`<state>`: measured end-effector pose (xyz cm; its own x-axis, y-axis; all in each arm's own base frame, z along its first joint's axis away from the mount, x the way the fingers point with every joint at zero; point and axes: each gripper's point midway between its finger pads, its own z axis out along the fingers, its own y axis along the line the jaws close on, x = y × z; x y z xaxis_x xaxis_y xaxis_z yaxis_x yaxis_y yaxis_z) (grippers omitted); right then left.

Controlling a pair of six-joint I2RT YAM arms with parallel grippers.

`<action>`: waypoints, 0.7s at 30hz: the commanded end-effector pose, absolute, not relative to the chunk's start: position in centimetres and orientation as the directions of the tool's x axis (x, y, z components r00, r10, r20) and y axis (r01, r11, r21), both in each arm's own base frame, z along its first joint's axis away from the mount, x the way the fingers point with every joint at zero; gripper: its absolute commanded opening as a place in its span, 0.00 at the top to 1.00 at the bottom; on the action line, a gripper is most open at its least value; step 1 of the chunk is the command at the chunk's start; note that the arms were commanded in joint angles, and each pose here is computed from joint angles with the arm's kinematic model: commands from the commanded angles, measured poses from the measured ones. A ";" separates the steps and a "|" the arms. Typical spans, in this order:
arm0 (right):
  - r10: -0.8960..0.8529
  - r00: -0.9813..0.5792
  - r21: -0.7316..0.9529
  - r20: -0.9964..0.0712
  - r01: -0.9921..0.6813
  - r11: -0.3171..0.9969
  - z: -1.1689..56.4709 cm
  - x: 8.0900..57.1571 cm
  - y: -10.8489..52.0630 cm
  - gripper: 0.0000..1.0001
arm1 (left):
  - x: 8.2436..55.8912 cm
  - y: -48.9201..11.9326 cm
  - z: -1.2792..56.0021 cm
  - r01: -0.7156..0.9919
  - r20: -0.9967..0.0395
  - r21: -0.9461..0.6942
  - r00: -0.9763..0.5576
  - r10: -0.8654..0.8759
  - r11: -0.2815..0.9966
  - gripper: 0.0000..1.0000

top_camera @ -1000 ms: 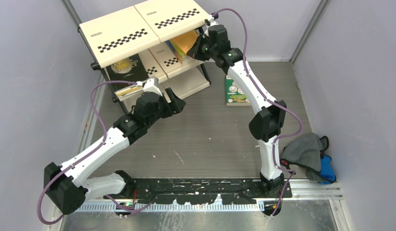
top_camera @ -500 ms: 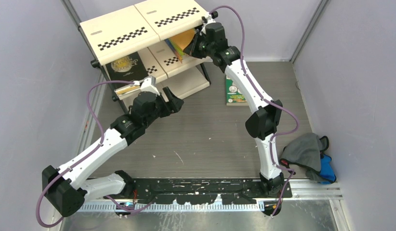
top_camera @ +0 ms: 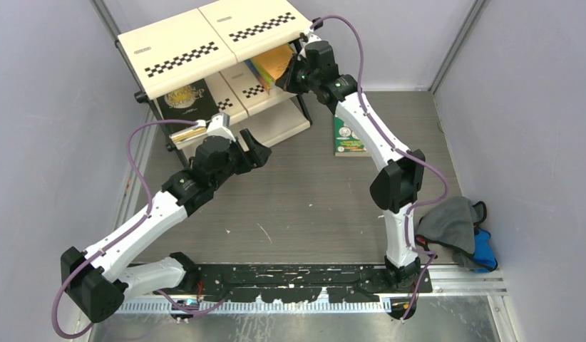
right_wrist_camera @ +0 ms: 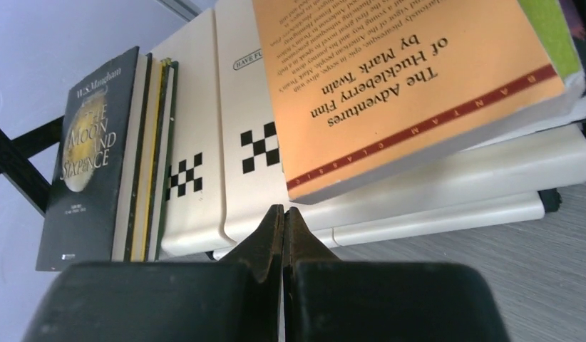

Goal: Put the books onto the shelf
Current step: Place the book on the shelf.

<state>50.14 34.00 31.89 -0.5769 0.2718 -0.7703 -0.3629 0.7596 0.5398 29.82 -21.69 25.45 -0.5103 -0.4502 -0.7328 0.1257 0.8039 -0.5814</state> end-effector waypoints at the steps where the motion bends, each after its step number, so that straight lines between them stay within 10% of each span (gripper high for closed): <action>1: 0.317 -0.436 0.504 -0.842 -0.427 0.751 37.8 48.8 32.5 0.99 | 30.1 -22.0 27.3 0.161 -0.738 -0.602 -0.485 -0.469 0.782 0.26; 21: 0.342 -0.434 0.517 -0.834 -0.398 0.758 34.8 51.0 33.4 0.99 | 29.7 -21.2 26.7 0.157 -0.757 -0.567 -0.485 -0.438 0.808 0.26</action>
